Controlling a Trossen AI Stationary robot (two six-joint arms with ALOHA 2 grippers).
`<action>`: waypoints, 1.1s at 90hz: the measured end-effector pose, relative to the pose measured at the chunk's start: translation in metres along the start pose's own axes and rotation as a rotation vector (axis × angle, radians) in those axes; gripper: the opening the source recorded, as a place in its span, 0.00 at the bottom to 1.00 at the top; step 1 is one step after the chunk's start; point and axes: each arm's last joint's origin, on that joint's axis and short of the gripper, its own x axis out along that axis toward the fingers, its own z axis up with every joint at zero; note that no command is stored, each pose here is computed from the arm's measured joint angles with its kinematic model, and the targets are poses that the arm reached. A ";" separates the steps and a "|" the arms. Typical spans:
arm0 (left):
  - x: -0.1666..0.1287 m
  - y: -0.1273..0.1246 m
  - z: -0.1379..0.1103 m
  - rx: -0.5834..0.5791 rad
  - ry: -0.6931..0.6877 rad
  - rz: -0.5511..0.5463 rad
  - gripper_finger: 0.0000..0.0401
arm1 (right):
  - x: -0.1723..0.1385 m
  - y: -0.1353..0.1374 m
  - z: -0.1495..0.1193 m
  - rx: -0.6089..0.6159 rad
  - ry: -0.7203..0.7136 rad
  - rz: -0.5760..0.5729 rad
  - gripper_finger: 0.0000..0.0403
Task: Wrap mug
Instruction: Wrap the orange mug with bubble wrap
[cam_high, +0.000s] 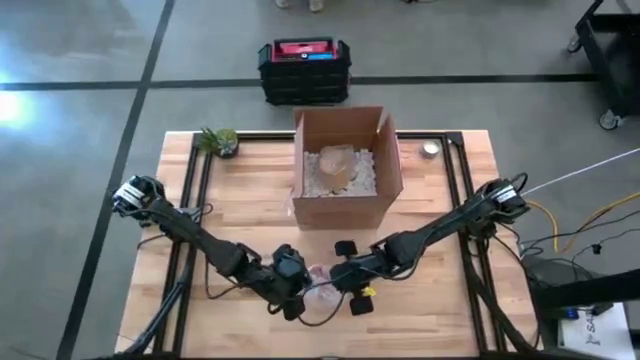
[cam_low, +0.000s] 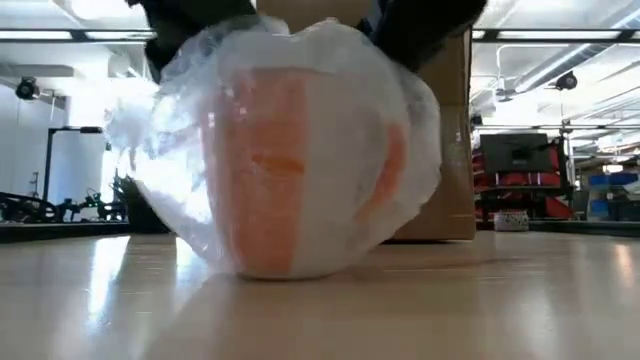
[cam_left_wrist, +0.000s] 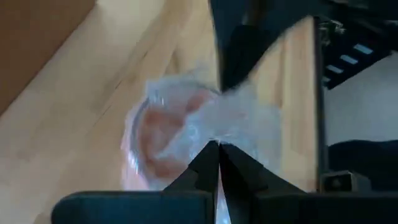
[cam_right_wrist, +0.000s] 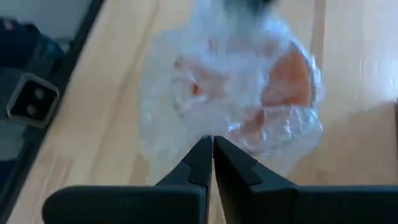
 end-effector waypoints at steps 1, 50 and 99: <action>0.002 0.001 -0.001 0.001 0.006 0.004 0.00 | 0.000 0.000 0.000 0.000 -0.001 0.000 0.01; 0.031 0.007 -0.006 -0.050 0.043 0.005 0.00 | -0.001 -0.002 0.029 -0.052 -0.087 0.001 0.01; -0.020 -0.009 0.022 -0.004 0.119 -0.070 0.00 | 0.038 -0.014 0.013 -0.025 0.035 -0.019 0.01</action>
